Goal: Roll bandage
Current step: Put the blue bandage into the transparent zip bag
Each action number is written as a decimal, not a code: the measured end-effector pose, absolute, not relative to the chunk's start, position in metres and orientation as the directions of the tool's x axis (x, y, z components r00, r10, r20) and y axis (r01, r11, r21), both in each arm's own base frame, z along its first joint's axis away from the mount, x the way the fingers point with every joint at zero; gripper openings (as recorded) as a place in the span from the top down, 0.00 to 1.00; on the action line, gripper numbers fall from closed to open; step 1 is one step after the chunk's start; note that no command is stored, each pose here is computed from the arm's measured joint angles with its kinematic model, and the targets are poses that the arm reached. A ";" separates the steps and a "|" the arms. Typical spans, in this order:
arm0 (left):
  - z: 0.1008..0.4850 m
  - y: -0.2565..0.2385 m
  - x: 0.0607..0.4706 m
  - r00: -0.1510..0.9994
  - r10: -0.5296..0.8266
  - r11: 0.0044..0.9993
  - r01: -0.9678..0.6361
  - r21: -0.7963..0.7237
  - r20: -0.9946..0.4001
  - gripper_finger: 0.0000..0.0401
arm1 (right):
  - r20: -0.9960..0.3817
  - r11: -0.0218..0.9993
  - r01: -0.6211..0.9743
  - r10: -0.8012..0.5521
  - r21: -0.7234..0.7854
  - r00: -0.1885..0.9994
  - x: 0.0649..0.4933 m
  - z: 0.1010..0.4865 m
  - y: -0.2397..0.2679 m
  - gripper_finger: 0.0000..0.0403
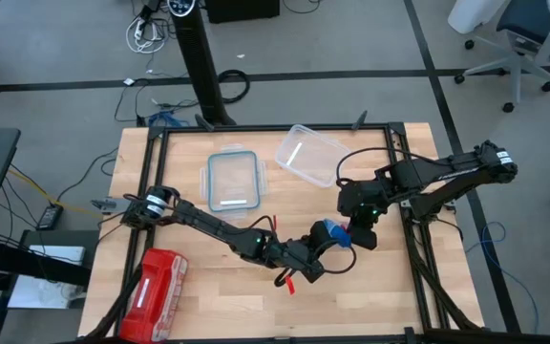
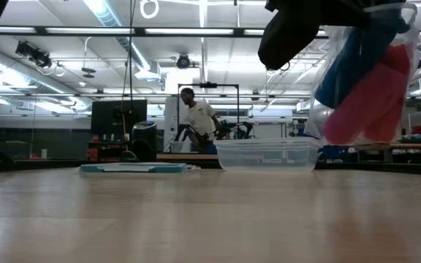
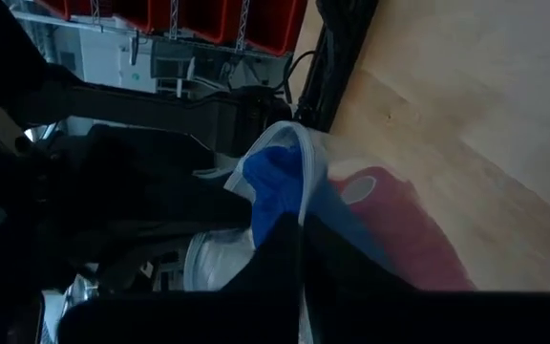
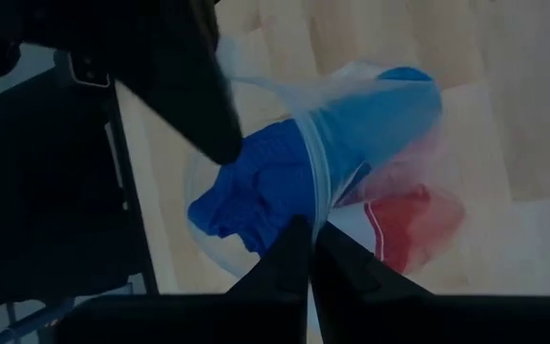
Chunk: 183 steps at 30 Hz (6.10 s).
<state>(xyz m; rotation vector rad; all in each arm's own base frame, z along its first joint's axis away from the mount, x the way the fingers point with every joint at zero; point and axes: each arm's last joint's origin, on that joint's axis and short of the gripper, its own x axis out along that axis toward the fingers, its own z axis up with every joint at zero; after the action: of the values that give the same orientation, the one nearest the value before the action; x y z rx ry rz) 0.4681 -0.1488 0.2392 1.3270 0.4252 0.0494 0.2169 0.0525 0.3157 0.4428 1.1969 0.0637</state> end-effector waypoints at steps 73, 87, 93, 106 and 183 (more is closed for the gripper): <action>0.228 -0.153 0.460 0.856 0.318 0.736 0.048 0.676 -0.408 1.00 | -0.902 0.995 0.052 0.056 0.086 0.429 0.262 0.271 0.097 0.89; 0.237 -0.154 0.463 0.886 0.303 0.726 0.025 0.688 -0.351 1.00 | -0.890 0.993 0.090 0.032 0.082 0.455 0.248 0.285 0.091 0.94; 0.235 -0.154 0.463 0.880 0.309 0.720 0.031 0.693 -0.361 1.00 | -0.903 0.995 0.069 0.038 0.075 0.429 0.257 0.261 0.094 0.96; 0.235 -0.153 0.462 0.872 0.327 0.713 0.024 0.701 -0.363 1.00 | -0.920 0.984 0.097 0.104 0.151 0.379 0.228 0.278 0.088 0.99; 0.237 -0.154 0.461 0.861 0.376 0.727 -0.045 0.685 -0.342 1.00 | -0.843 0.987 0.038 0.114 0.158 0.525 0.220 0.264 0.081 1.00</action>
<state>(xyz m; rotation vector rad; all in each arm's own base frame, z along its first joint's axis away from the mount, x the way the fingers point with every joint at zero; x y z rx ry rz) 0.4610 -0.1544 0.2365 0.7254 0.4883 0.2423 0.2203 0.0815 0.2635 0.1638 1.0181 0.0458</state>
